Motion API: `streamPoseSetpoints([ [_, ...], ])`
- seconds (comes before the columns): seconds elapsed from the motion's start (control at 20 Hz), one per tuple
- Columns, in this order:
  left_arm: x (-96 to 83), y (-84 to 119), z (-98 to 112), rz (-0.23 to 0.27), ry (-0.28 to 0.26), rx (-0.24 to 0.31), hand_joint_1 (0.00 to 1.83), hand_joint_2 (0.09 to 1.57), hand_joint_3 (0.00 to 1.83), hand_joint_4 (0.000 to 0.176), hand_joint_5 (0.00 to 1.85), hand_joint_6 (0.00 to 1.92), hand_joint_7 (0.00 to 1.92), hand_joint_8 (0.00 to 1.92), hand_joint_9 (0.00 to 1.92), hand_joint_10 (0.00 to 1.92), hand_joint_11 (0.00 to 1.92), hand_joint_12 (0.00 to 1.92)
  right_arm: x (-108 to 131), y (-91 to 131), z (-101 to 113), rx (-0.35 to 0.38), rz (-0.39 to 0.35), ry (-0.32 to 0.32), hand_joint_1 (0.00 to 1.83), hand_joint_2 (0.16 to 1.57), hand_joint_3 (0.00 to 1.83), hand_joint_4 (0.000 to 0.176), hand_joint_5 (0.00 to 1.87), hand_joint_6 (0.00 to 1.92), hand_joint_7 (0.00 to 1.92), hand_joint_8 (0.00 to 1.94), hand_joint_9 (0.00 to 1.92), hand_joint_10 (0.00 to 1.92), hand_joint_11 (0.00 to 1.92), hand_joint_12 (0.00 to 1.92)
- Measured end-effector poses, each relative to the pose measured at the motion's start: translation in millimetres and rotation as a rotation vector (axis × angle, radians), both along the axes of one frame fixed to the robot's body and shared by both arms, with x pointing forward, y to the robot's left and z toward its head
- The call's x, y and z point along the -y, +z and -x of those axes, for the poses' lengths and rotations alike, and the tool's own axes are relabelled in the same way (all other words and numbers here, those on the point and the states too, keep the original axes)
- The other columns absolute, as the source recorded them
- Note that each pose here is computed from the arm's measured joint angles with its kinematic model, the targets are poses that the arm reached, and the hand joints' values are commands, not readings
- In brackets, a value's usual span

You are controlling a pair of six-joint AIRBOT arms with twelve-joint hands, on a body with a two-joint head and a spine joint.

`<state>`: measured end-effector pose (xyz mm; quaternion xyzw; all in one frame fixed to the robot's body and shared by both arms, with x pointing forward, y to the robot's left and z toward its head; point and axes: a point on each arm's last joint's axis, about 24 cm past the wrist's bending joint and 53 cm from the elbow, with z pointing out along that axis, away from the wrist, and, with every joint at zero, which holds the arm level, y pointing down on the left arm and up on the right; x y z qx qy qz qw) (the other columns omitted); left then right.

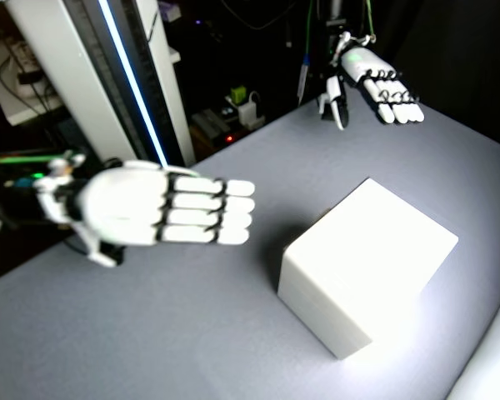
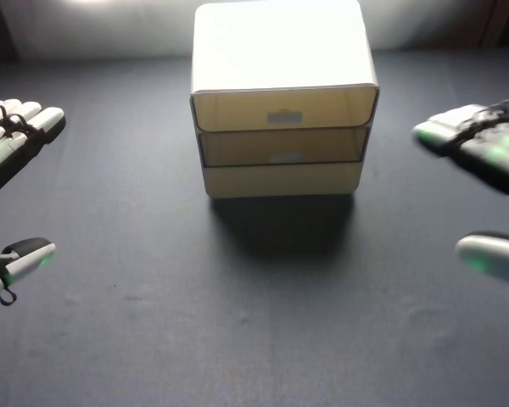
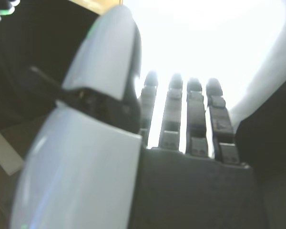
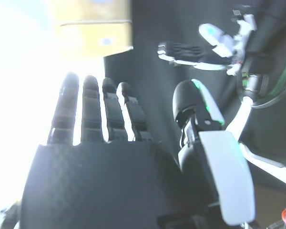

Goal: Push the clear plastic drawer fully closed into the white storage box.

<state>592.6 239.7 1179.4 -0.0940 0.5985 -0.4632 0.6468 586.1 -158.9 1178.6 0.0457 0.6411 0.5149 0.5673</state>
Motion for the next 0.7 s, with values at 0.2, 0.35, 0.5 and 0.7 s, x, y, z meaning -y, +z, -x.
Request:
streamPoseSetpoints([
  [0.2,-1.1,5,1,0.012,0.004,0.017,0.57,1.33,0.01,0.051,0.00,0.00,0.00,0.00,0.00,0.00,0.00,0.00,45,11,2,0.040,0.005,-0.131,0.19,1.41,0.00,0.000,0.00,0.00,0.00,0.00,0.00,0.00,0.00,0.00],
  [0.35,-1.8,14,4,0.031,0.003,0.049,0.41,1.34,0.01,0.022,0.00,0.00,0.00,0.00,0.00,0.00,0.00,0.00,62,33,2,0.107,-0.020,-0.185,0.24,1.38,0.00,0.000,0.00,0.00,0.00,0.00,0.00,0.00,0.00,0.00],
  [0.5,-8.8,26,4,0.039,0.022,0.089,0.13,1.32,0.00,0.087,0.00,0.00,0.00,0.00,0.00,0.00,0.00,0.00,72,44,5,0.143,-0.039,-0.214,0.26,1.36,0.00,0.029,0.00,0.00,0.00,0.00,0.00,0.00,0.00,0.00],
  [0.7,-2.5,37,6,0.036,-0.005,0.123,0.17,1.27,0.00,0.168,0.00,0.00,0.00,0.00,0.00,0.00,0.00,0.00,82,62,8,0.193,-0.050,-0.238,0.32,1.32,0.00,0.010,0.00,0.00,0.00,0.00,0.00,0.00,0.00,0.00],
])
